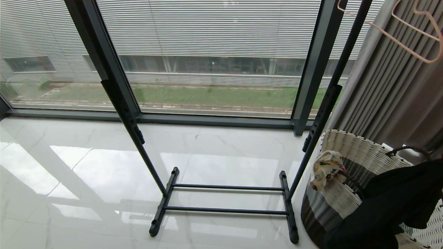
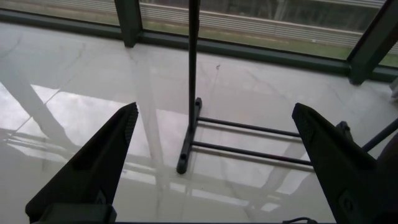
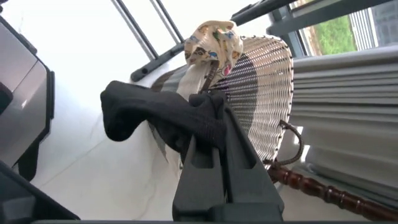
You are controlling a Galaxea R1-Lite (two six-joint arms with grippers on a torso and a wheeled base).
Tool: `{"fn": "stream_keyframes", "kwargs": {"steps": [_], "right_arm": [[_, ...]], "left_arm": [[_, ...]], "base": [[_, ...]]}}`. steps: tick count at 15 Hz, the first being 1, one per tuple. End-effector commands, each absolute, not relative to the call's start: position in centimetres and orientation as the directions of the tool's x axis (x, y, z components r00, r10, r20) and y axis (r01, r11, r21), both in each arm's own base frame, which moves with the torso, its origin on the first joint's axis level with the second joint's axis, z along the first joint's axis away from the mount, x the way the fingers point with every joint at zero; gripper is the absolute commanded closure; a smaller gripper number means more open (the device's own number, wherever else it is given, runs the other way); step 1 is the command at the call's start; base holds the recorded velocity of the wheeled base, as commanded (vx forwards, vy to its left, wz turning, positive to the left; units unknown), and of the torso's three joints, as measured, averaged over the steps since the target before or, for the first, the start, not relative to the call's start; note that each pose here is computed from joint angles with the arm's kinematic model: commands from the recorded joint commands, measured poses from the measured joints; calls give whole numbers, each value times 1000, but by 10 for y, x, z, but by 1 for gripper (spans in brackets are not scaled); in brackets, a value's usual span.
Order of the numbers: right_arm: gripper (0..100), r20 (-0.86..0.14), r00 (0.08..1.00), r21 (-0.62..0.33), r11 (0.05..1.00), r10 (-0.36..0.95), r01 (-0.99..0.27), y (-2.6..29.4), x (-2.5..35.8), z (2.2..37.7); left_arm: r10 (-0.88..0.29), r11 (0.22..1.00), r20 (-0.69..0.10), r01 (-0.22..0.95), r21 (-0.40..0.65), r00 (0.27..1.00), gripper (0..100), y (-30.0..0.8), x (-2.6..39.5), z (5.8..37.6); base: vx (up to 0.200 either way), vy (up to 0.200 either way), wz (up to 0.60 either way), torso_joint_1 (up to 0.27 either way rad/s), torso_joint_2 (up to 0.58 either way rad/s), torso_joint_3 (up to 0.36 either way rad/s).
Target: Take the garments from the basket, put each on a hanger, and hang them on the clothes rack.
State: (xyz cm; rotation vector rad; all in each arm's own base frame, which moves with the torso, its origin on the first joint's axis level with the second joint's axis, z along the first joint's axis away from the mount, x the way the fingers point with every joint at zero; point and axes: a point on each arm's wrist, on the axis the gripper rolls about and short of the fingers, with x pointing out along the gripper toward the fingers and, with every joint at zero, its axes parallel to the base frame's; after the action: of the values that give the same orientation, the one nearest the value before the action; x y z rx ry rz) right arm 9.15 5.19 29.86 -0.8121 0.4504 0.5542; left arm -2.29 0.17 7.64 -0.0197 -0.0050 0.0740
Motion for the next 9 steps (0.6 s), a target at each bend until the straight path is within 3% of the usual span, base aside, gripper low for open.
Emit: {"fn": "stream_keyframes", "kwargs": {"steps": [1,8,9], "right_arm": [[100,-580,751,-547,532,316,-646,61,97,301],[100,-593,698,-537,449,400,-714,90,109,307],[100,-602,683,-524,441,413,-729,97,112,306]], "left_arm": [[75,997,3,-75,-20,997,0,2,-23,76],[75,997,3,-75,-19,997,0,2,-23,76],[74,997,3,-73,-28,997,0,2,-23,76]], "base": [[-200,0,0,-2,7,-2],[-200,0,0,2,1,1],[0,0,0,0,0,0]]}}
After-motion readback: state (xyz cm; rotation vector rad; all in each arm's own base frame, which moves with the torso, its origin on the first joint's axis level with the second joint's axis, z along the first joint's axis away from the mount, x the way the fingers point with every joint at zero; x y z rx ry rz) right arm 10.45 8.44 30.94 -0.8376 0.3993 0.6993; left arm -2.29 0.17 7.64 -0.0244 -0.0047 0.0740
